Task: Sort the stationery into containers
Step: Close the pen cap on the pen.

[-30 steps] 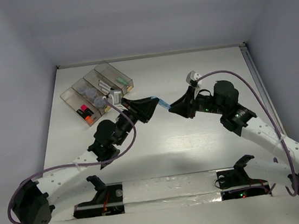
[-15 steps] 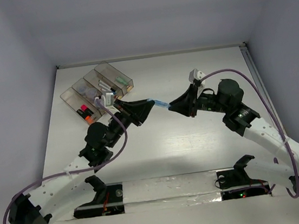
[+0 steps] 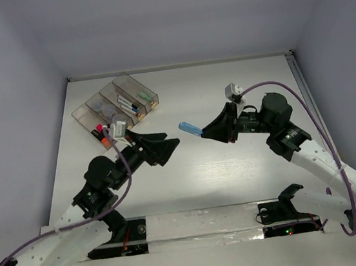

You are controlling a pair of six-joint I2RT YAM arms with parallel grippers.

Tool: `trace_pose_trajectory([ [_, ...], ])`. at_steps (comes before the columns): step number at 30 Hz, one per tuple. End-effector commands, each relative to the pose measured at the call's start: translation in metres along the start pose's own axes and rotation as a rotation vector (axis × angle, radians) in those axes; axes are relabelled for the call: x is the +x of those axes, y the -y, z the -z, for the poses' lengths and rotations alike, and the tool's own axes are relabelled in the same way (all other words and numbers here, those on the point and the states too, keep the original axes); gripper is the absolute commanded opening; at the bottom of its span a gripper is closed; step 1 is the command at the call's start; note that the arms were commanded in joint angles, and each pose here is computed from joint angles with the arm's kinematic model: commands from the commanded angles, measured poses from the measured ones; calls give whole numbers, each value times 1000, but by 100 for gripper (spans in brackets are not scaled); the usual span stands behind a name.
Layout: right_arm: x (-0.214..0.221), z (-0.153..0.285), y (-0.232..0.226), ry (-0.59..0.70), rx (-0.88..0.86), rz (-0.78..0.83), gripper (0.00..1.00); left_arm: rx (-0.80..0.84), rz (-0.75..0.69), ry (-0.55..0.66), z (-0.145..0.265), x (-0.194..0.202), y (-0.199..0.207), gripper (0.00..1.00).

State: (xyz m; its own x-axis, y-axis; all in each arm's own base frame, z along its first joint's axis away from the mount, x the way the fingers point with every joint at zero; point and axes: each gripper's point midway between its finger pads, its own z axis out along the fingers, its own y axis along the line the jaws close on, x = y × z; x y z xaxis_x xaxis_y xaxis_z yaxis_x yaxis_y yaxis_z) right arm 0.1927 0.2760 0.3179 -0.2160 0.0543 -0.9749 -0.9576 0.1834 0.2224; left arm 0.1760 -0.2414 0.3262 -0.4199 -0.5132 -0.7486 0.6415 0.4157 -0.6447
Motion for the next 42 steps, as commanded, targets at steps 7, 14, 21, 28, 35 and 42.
trace_pose_trajectory([
  [7,-15,7,-49,-84,-199,-262,0,139,-30,68,27,-9,22,72],
  [14,-1,9,-54,-123,-245,-294,0,180,-76,13,16,-6,33,54],
  [21,6,7,-51,-143,-265,-306,0,247,-103,-11,4,-5,45,45],
  [28,13,4,-47,-155,-263,-316,0,291,-101,-6,1,-6,54,44],
  [35,19,2,-43,-167,-256,-327,0,298,-107,0,2,-9,56,34],
  [42,18,1,-42,-161,-252,-330,0,337,-98,-38,0,-2,62,20],
])
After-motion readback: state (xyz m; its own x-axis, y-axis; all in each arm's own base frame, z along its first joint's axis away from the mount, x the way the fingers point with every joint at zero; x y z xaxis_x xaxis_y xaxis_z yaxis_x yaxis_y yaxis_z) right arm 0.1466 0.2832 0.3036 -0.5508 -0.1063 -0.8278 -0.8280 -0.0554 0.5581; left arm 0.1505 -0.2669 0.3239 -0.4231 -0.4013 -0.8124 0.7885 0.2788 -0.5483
